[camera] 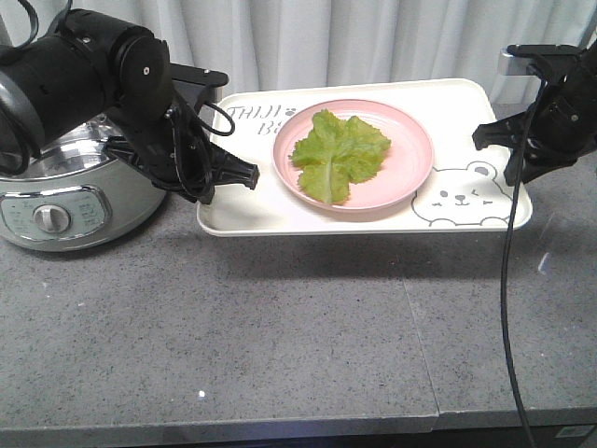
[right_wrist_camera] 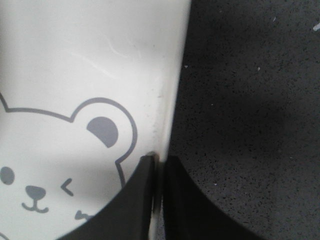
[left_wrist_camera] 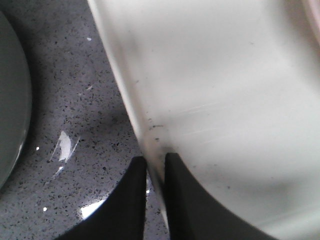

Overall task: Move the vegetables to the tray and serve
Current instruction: 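Hold the tray raised with both grippers while the base turns away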

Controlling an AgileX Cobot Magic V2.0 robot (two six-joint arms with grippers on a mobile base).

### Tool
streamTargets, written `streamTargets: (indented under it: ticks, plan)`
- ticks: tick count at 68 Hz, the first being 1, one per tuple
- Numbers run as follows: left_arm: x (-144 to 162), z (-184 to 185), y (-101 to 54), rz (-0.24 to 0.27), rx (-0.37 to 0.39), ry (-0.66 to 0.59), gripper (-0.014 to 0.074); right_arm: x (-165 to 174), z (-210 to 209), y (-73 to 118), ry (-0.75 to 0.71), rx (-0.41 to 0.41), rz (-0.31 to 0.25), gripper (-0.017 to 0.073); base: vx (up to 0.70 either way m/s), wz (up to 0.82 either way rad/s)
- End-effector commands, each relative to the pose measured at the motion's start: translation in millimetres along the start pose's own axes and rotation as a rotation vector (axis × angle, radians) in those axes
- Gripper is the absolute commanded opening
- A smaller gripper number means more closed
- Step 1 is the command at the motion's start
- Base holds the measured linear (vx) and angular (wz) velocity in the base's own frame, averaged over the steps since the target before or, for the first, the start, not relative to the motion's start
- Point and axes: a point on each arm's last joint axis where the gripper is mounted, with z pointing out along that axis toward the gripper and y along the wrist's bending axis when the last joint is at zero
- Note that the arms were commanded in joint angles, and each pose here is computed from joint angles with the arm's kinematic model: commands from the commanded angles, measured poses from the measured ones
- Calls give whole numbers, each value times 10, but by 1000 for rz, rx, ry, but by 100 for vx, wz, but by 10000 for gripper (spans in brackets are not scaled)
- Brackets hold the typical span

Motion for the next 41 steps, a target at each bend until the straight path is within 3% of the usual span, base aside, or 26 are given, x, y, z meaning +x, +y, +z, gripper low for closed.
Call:
streamTargets:
  ticks: [1,41]
  plan:
    - [-101,-429,-148,11,107,-177,-6,2,-313,156,-77,-68,-35,-10,0,0]
    - [-101,-429,-148,11,107,-177,-6,2,-313,156,-77,-68,-35,-10,-1,-3]
